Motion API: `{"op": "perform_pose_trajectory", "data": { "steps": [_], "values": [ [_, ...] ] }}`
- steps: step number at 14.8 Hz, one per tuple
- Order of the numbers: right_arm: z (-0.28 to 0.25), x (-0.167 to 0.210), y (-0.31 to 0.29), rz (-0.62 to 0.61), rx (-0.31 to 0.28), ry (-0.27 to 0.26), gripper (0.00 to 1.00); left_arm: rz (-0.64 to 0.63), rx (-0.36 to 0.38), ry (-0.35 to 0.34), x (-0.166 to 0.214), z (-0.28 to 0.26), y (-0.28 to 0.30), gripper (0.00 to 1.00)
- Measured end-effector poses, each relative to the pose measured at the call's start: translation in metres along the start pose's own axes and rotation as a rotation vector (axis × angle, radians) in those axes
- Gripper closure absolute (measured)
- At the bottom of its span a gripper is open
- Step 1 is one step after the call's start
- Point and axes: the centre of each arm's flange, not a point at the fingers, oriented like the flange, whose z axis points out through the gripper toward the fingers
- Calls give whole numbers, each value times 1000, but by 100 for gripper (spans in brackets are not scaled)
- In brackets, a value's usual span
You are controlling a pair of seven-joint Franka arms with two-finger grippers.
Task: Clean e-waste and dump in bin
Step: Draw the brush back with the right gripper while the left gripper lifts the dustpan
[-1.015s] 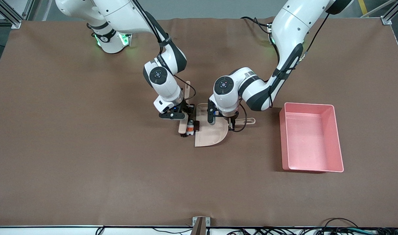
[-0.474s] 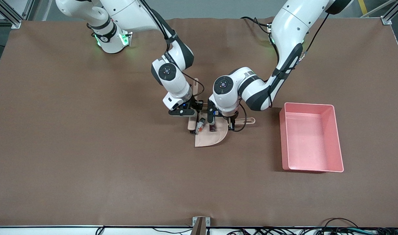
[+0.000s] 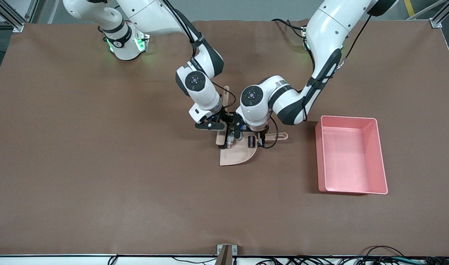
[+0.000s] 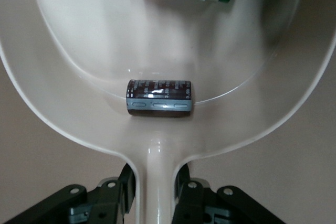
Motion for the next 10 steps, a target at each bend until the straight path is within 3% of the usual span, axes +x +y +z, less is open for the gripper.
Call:
{"op": "perform_pose_trajectory", "data": {
  "steps": [5,10],
  "values": [
    [-51,72,60,-5,-76,-35,57,-1,2,4,0,0,-1,66],
    [-134,152,182,-78,-151,-45,57,-41,37,66,-7,1,-15,66]
  ]
}}
